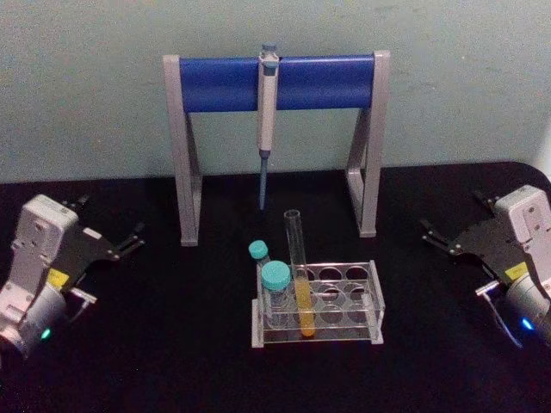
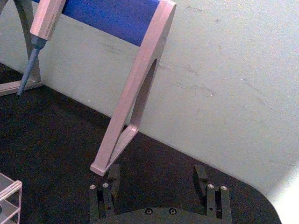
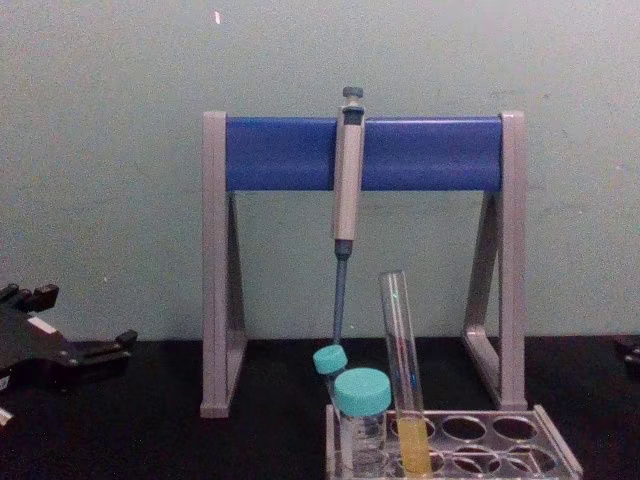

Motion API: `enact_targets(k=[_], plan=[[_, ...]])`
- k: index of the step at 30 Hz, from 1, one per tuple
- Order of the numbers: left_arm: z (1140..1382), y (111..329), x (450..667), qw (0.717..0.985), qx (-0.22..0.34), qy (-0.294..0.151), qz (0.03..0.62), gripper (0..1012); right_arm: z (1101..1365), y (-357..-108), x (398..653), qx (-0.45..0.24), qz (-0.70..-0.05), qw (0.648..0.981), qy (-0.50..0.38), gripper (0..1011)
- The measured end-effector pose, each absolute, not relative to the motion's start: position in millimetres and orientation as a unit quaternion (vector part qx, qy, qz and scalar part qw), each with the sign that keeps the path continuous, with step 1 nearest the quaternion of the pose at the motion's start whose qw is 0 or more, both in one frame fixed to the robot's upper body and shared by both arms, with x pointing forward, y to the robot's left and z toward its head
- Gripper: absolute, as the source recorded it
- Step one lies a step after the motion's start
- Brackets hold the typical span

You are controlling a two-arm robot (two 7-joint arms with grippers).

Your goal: Pick up the test tube from the test tube rack, shake it, then place it back into the test tube rack.

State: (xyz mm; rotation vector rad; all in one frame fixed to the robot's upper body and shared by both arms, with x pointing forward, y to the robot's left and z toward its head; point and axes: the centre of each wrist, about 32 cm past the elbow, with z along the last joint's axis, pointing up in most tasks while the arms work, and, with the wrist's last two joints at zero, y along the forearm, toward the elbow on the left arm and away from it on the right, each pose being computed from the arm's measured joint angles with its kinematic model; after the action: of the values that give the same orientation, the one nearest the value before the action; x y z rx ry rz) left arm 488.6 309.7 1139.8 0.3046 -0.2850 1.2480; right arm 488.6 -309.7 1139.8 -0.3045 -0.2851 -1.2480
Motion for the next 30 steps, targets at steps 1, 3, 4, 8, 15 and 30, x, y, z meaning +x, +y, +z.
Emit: enact_targets(k=[1,3,4,8,15,30], plan=[[1139.8,309.7,488.6,0.791,0.141,-0.132,0.58,1001,1139.8,-309.7,488.6,-0.142,-0.58,0.791,-0.132,1000],[1139.8,309.7,488.6,0.791,0.141,-0.132,0.58,1001,1139.8,-309.7,488.6,-0.142,-0.58,0.791,-0.132,1000],[1139.8,309.6,488.6,0.791,0.141,-0.132,0.58,1001,1139.8,-309.7,488.6,-0.142,-0.58,0.791,-0.132,1000],[1139.8,309.7,488.6,0.791,0.142,-0.132,0.58,1001,1139.8,-309.6,488.6,-0.142,-0.58,0.791,-0.132,1000],[1139.8,309.7,488.6,0.791,0.141,-0.132,0.58,1001,1139.8,-309.7,488.6,-0.142,-0.58,0.791,-0.132,1000],[1139.8,309.7,488.6,0.791,0.142,-0.132,0.58,1001,1139.8,-309.7,488.6,-0.142,-0.58,0.791,-0.132,1000]])
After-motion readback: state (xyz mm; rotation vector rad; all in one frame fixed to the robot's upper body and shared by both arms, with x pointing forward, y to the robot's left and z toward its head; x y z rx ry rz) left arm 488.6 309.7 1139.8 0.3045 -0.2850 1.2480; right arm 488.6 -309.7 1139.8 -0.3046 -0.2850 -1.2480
